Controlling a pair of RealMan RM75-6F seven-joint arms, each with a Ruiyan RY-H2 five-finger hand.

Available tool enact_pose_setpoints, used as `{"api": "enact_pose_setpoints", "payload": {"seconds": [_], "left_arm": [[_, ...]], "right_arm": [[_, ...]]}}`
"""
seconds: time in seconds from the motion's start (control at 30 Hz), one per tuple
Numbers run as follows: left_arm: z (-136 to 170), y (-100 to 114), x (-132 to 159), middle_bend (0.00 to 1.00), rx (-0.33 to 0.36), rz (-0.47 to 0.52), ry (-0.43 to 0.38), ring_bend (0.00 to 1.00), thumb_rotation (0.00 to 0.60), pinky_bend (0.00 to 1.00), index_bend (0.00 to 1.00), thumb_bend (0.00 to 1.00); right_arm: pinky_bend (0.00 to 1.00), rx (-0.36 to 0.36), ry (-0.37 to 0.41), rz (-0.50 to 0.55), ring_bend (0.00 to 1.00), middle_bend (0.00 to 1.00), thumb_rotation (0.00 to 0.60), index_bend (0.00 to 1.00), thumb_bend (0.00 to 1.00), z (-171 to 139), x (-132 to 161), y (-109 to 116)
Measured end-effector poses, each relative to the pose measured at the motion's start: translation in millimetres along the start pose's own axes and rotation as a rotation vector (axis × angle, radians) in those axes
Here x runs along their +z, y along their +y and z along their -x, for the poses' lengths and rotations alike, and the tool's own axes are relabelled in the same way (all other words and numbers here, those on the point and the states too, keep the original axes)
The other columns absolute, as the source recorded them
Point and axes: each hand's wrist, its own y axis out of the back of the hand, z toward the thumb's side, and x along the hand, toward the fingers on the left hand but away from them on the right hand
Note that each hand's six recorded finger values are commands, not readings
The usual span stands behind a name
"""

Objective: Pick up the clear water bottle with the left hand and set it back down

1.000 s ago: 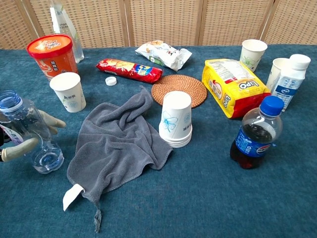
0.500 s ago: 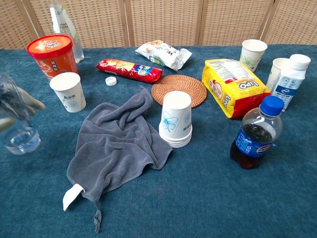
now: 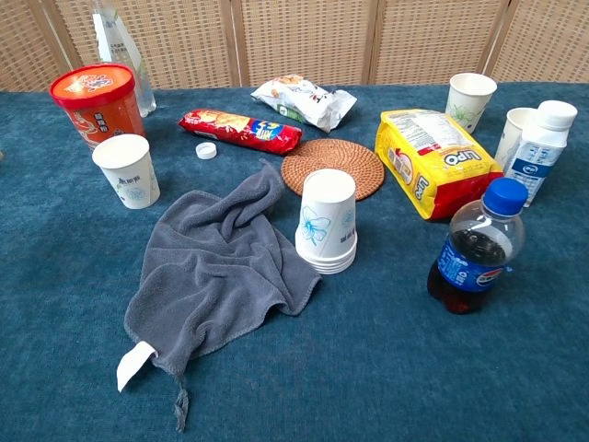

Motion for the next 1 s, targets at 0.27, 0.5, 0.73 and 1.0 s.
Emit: {"api": "enact_pose_setpoints", "payload": {"seconds": [0.27,0.5,0.73,1.0], "left_arm": [[-12,22,1,0.32,-0.024,-0.107,0.093,0.33,0.600,0.45,0.34,0.50],[-26,39,9,0.32,-0.060,-0.248,0.144,0.33,0.600,0.45,0.34,0.50],[-42,47,22,0.32,-0.106,-0.334,0.167,0.33,0.600,0.45,0.34,0.50],[-55,50,29,0.32,-0.167,-0.392,0.198,0.33,0.600,0.45,0.34,0.50]], "right_arm": [[0.23,0.006,-0.003,0.005,0.01,0.24,0.600,0.12,0.45,2,-2,-2],[0.23,0.007,-0.008,0.015,0.01,0.24,0.600,0.12,0.45,2,-5,-4],[0.23,0.005,-0.013,0.026,0.01,0.24,0.600,0.11,0.45,0,-9,-5],[0.23,-0.003,-0.016,0.031,0.01,0.24,0.600,0.10,0.45,-2,-13,-4]]}}
